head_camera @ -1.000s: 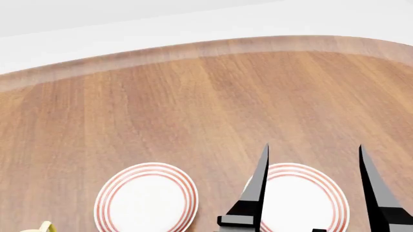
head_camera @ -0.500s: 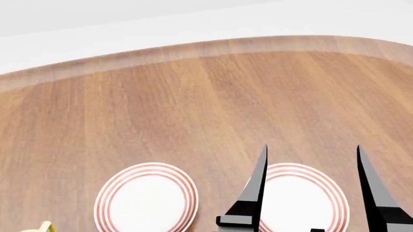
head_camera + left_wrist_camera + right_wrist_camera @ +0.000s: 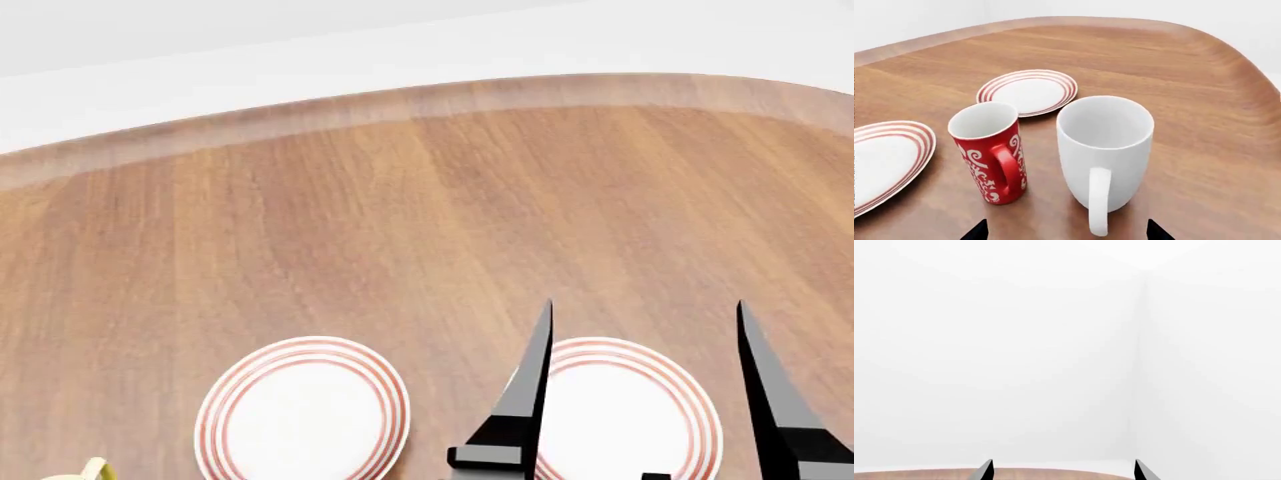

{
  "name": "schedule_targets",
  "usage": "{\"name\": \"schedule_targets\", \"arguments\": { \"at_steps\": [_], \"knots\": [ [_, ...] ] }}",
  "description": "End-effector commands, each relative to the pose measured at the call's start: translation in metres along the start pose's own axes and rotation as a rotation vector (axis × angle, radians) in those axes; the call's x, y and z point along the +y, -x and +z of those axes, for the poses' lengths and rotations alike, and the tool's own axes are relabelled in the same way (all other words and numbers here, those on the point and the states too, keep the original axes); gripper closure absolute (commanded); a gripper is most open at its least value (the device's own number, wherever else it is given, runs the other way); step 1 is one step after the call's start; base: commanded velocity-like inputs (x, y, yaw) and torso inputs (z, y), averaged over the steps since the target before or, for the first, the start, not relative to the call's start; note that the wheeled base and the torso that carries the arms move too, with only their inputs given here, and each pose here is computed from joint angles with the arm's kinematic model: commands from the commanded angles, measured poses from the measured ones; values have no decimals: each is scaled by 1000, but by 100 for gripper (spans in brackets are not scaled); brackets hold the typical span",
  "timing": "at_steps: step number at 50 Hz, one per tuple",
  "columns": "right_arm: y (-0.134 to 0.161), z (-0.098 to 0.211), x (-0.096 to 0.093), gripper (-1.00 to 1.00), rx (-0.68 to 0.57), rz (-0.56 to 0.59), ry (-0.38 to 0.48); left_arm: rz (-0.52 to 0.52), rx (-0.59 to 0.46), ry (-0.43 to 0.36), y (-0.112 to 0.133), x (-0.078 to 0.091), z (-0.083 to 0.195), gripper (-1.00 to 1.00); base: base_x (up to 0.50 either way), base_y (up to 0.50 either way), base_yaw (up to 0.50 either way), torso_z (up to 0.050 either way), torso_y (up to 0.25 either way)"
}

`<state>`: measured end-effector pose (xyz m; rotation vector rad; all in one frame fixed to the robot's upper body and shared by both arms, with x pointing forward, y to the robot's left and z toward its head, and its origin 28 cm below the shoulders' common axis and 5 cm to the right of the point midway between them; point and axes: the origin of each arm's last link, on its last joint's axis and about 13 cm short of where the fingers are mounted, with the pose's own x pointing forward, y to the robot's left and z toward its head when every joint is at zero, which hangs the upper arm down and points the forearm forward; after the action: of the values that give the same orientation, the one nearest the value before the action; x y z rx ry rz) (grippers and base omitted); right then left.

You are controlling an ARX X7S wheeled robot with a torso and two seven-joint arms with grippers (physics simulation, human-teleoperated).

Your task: Put the white mug on the left plate.

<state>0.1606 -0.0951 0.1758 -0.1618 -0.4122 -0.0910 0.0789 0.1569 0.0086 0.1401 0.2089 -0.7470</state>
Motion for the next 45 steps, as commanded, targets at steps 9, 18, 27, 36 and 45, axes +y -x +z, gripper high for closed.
{"name": "schedule_targets", "arguments": {
  "at_steps": [9, 18, 27, 36, 45],
  "knots": [
    [-1, -1, 1, -100, 3, 2, -2, 6, 79, -43, -20, -2, -8, -100, 0, 0, 0, 0, 0],
    [-1, 0, 2, -100, 3, 10, 1, -2, 99, -69, -32, -6, -12, -100, 0, 0, 0, 0, 0],
    [-1, -1, 2, -100, 2, 9, 2, -6, 106, -87, -43, -7, -14, -100, 0, 0, 0, 0, 0],
    [-1, -1, 3, -100, 4, 15, 2, -7, 105, -101, -51, -5, -11, -100, 0, 0, 0, 0, 0],
    [-1, -1, 3, -100, 5, 16, 2, -19, 107, -102, -53, -11, -12, -100, 0, 0, 0, 0, 0]
  ]
}}
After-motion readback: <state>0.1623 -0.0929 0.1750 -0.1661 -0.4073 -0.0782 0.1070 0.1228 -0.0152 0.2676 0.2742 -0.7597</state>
